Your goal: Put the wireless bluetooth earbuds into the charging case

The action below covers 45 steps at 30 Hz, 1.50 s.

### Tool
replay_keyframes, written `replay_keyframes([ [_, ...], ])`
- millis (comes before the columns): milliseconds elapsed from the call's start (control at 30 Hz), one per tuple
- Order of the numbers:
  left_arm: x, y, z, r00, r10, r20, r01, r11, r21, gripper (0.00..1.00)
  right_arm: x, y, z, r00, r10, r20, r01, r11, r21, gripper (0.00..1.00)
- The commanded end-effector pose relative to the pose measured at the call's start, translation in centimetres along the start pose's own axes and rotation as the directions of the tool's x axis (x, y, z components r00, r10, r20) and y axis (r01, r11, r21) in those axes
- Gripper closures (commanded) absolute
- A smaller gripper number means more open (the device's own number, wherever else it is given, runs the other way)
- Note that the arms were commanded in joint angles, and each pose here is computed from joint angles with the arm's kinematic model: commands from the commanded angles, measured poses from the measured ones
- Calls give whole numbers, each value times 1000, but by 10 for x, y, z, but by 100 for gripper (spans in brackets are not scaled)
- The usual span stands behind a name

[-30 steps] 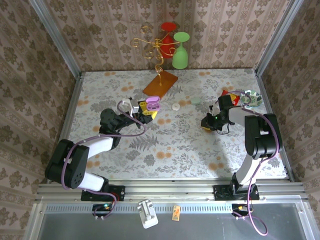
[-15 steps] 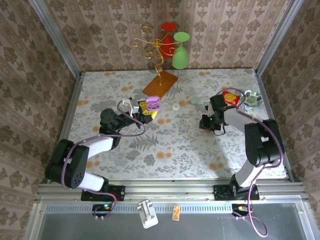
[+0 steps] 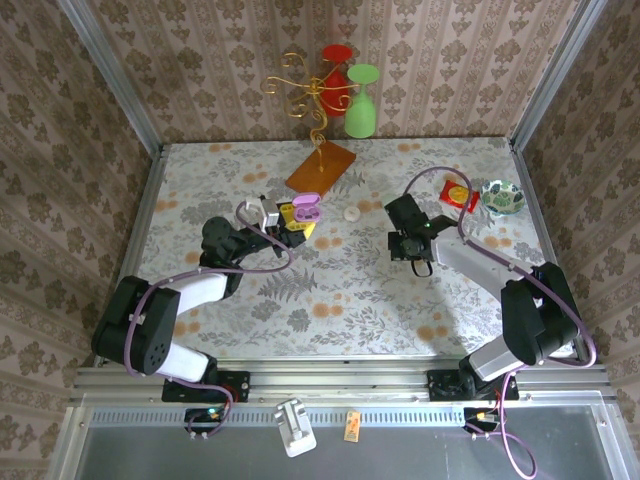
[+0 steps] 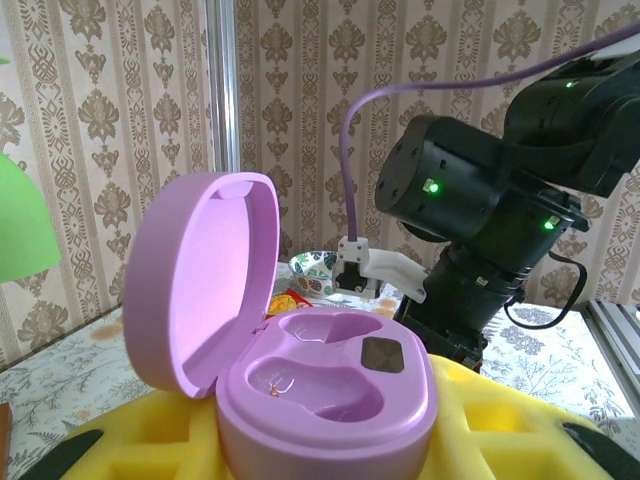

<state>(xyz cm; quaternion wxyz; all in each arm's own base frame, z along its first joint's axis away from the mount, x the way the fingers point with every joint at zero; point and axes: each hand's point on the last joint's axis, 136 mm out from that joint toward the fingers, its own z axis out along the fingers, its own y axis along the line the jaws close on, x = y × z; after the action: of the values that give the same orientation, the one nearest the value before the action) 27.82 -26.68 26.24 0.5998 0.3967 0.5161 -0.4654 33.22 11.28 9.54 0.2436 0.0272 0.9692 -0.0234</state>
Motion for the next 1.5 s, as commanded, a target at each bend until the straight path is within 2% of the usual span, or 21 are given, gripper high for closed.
replay_keyframes([
  [0,-15,-2,3,998,57,37,-57,998,19,78,-17,-15,-16,998,6,68,-16,990,142,82],
  [167,-15,-3,3,998,59,37,-60,998,27,78,-22,-10,-20,995,-11,101,-12,975,223,84],
  [600,-11,5,8,999,44,26,-45,998,41,78,-26,5,-28,989,28,143,-61,972,227,85],
  [1067,5,12,17,999,40,4,-40,998,42,78,-32,22,-57,989,39,141,-55,992,112,85],
  [1233,13,15,20,1000,25,-9,-25,999,47,78,-36,54,-76,986,-40,163,47,998,-38,84],
  [1467,18,11,21,1000,21,-18,-20,999,51,78,-45,97,-115,948,-161,273,218,957,-192,85],
])
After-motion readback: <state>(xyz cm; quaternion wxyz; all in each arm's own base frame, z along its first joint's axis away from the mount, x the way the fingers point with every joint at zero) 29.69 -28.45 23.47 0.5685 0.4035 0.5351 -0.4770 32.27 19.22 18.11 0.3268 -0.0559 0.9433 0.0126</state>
